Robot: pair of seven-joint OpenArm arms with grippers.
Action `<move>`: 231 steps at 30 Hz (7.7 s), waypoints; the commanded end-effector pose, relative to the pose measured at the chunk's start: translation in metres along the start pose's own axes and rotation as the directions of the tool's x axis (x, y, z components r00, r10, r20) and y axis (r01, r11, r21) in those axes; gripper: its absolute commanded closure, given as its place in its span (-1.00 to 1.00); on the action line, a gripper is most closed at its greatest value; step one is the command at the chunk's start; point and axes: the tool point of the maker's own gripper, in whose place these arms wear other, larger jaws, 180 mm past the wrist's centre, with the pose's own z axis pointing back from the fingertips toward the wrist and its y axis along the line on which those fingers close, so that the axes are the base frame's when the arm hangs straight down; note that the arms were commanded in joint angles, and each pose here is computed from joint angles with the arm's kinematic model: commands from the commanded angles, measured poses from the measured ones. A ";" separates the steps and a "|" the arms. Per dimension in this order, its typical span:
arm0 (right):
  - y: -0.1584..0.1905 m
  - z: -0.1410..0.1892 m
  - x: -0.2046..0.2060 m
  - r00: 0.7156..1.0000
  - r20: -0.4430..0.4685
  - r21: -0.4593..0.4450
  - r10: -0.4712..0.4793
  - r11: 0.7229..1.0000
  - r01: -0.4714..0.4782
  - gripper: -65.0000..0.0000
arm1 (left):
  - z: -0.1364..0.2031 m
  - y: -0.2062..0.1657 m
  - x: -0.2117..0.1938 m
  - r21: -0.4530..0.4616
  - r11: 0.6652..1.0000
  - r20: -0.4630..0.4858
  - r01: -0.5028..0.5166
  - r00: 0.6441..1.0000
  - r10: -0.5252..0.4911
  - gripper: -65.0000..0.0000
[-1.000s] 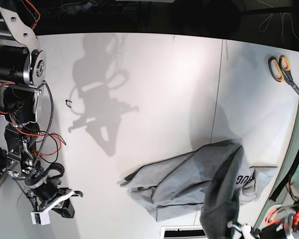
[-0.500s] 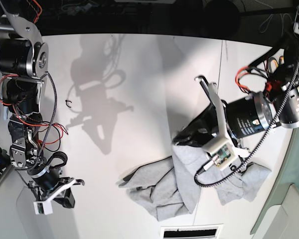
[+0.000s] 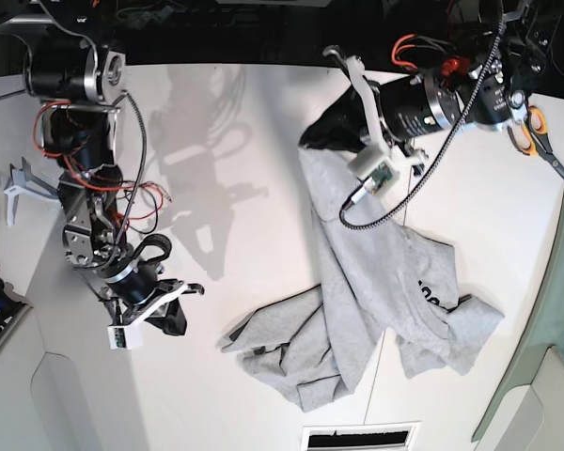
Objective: Layout the t-shirt on the table in an organized manner, then fold the t-shirt properly
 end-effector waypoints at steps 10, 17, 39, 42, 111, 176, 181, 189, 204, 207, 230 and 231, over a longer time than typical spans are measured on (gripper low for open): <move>0.092 -0.024 0.006 0.988 0.068 0.140 -0.136 0.982 0.126 0.27 | -0.006 0.003 -0.017 -0.003 0.998 -0.008 -0.057 0.998 0.057 0.81; 0.127 -0.035 -0.021 0.998 0.016 0.161 -0.068 0.985 0.064 0.16 | 0.000 -0.025 -0.038 -0.095 0.988 -0.037 -0.125 0.992 0.122 0.81; 0.184 -0.031 -0.074 0.989 -0.089 0.359 0.117 0.930 -0.078 1.00 | 0.018 0.013 -0.035 0.017 0.989 -0.012 -0.146 0.989 0.146 0.48; 0.186 -0.032 -0.066 0.986 -0.052 0.365 0.160 0.922 -0.130 1.00 | 0.018 0.013 -0.035 0.017 0.989 -0.012 -0.146 0.989 0.147 0.48; 0.038 0.007 -0.017 0.988 0.041 0.039 -0.149 0.988 0.147 0.18 | -0.023 0.196 0.017 0.300 0.873 0.254 -0.384 0.914 0.315 -0.04; 0.054 0.005 -0.038 0.978 0.061 0.068 -0.198 0.979 0.193 0.18 | 0.020 0.211 0.053 0.261 0.906 0.315 -0.334 0.916 0.247 1.00; 0.053 0.005 -0.038 0.978 0.061 0.068 -0.197 0.979 0.193 0.18 | 0.069 0.226 0.044 0.312 0.857 0.384 -0.410 0.879 0.281 1.00; 0.042 0.009 -0.037 0.981 0.063 0.051 -0.182 0.983 0.179 0.18 | 0.123 0.245 0.024 0.402 0.810 0.400 -0.427 0.878 0.264 1.00; -0.028 0.032 -0.015 0.984 0.155 -0.077 -0.088 0.992 0.101 0.18 | 0.168 0.265 0.014 0.509 0.757 0.382 -0.409 0.896 0.227 1.00; -0.049 0.035 -0.002 0.975 0.209 -0.183 -0.073 0.977 0.112 0.18 | 0.166 0.261 0.003 0.505 0.754 0.368 -0.420 0.895 0.251 1.00; -0.056 -0.023 0.010 0.996 0.057 -0.260 -0.064 0.963 0.077 0.18 | 0.172 0.231 -0.073 0.499 0.691 0.288 -0.523 0.852 0.436 1.00; -0.056 -0.023 0.007 0.997 0.045 -0.258 -0.057 0.964 0.066 0.18 | 0.172 0.232 -0.073 0.498 0.692 0.290 -0.523 0.852 0.436 1.00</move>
